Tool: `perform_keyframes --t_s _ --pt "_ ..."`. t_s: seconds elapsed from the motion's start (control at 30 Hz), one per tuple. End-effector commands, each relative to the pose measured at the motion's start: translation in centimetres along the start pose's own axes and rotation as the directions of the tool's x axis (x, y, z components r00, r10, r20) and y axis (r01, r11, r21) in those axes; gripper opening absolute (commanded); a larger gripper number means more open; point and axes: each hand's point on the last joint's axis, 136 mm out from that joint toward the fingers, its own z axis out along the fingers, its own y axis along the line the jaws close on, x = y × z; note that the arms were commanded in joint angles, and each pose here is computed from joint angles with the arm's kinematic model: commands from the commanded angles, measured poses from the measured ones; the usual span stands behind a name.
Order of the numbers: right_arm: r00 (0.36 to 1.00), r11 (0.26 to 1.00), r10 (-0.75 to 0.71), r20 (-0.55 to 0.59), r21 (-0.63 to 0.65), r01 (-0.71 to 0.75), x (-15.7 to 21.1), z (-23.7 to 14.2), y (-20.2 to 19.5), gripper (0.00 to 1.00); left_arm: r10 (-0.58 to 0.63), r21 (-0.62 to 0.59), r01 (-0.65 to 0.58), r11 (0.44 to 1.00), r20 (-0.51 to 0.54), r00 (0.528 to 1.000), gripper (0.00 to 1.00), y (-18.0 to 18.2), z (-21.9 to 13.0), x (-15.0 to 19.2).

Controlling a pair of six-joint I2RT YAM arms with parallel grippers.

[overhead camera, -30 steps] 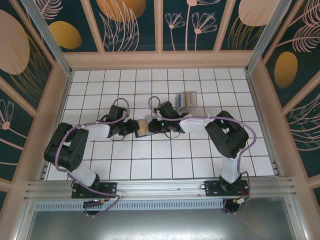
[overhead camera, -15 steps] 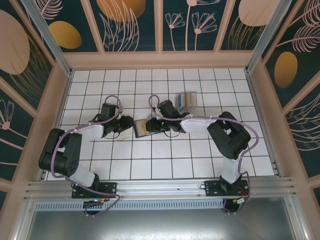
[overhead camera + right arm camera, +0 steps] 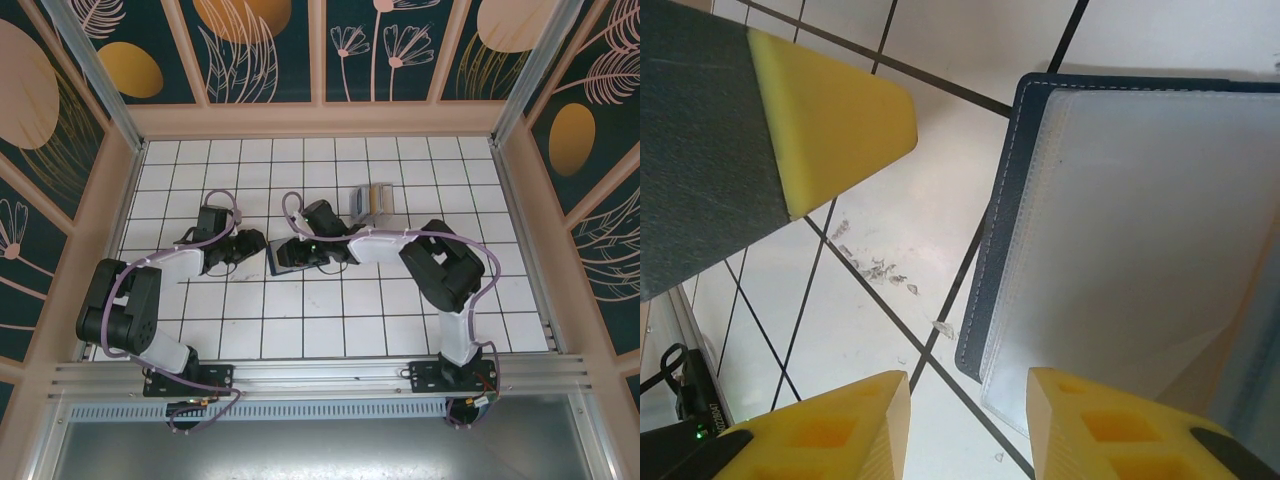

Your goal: Put the credit cards into the card holder

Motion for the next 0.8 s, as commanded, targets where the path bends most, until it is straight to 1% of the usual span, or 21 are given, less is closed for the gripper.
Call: perform_keyframes --t_s 0.0,0.1,0.2,0.33,0.43,0.5,0.63,0.77 --pt "0.990 0.996 -0.084 0.116 -0.008 0.086 -2.5 -3.1 2.0 0.38 0.017 -0.001 -0.017 1.000 0.004 1.000 0.42 0.2 0.0 -0.1" --pt "0.975 0.991 -0.121 0.188 0.079 0.107 -4.5 -6.3 1.3 0.40 0.041 -0.016 -0.041 0.999 0.012 0.999 0.42 0.1 0.1 -0.1" --pt "0.959 0.973 -0.135 0.249 0.217 0.080 -6.6 -9.7 -1.4 0.44 0.084 -0.024 -0.083 0.996 0.015 0.996 0.42 -0.7 0.2 -0.1" --pt "0.948 0.920 -0.092 0.304 0.390 -0.036 -8.9 -14.2 -6.5 0.46 0.149 -0.036 -0.148 0.988 0.008 0.989 0.40 -1.9 0.8 0.3" --pt "0.939 0.882 -0.035 0.342 0.453 -0.132 -9.8 -17.1 -9.8 0.47 0.173 -0.044 -0.173 0.984 -0.014 0.985 0.38 -2.4 1.4 0.9" --pt "0.937 0.851 -0.002 0.348 0.492 -0.181 -9.9 -18.4 -11.8 0.46 0.183 -0.069 -0.183 0.981 -0.009 0.983 0.35 -2.2 1.6 1.1" --pt "0.938 0.739 0.005 0.346 0.630 -0.236 -10.3 -20.9 -15.3 0.45 0.203 -0.138 -0.204 0.969 -0.016 0.979 0.34 -1.0 1.8 1.4" --pt "0.943 0.678 0.030 0.332 0.686 -0.263 -10.4 -21.8 -17.7 0.47 0.186 -0.154 -0.186 0.971 -0.013 0.983 0.34 -0.5 1.7 1.6"
